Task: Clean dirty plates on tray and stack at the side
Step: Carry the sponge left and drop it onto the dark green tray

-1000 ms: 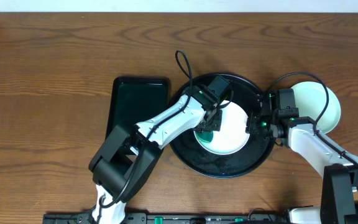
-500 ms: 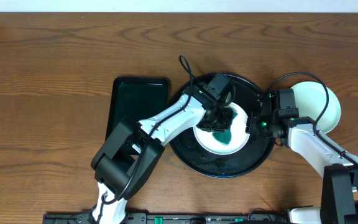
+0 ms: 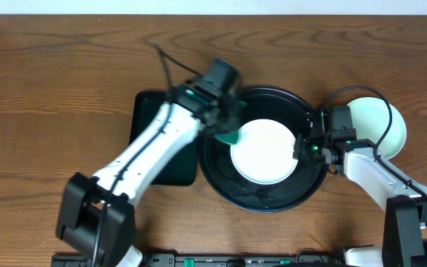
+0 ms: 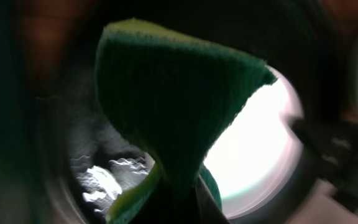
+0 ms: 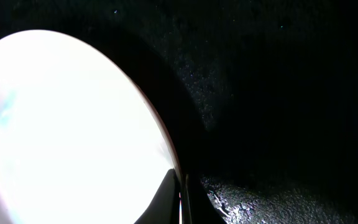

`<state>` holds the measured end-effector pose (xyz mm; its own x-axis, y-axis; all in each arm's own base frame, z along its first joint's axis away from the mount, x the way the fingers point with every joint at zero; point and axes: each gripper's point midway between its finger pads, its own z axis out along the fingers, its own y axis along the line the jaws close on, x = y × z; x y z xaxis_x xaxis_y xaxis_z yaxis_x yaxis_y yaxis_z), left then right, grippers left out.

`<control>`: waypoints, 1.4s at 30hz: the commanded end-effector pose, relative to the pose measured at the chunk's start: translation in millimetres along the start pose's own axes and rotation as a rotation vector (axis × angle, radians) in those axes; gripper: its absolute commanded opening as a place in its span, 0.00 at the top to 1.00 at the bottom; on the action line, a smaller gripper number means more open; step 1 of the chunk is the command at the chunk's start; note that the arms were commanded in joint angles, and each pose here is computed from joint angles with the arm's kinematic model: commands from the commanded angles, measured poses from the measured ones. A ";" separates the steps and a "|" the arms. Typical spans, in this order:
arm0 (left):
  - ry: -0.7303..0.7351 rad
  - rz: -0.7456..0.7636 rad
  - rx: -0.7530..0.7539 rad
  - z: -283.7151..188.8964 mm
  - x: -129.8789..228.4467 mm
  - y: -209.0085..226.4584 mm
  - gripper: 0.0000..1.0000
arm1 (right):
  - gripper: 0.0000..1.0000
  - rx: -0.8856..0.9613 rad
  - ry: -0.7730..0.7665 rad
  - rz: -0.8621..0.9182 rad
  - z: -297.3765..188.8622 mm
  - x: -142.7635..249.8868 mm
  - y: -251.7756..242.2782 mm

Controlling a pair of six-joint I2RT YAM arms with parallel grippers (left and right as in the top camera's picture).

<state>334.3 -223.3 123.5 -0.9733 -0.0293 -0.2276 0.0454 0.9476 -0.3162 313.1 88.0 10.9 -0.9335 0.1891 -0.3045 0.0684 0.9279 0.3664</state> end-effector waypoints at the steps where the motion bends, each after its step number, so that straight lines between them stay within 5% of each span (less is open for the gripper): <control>1: -0.026 -0.045 -0.169 -7.7 -13.5 56.0 0.92 | 0.99 -0.047 0.036 -0.011 4.1 9.6 10.3; 13: 0.135 -0.220 -0.384 -17.7 17.8 180.1 0.92 | 0.99 -0.047 0.035 -0.012 4.1 9.5 10.3; 28: 0.162 -0.214 -0.390 16.5 45.3 198.9 0.92 | 0.99 -0.047 0.035 -0.012 4.1 9.5 10.3; 34: 0.164 -0.218 -0.351 15.4 42.9 191.2 0.67 | 0.99 -0.047 0.035 -0.012 4.1 9.5 10.3; 42: 0.027 -0.200 -0.313 -31.4 3.6 170.0 0.52 | 0.99 -0.047 0.035 -0.012 4.1 9.5 10.3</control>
<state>309.4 -49.2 56.7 -0.9754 -0.2168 -0.0399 -0.2168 0.9762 -0.0063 313.0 88.1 10.9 -0.9337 0.1890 -0.3041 0.0684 0.9278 0.3666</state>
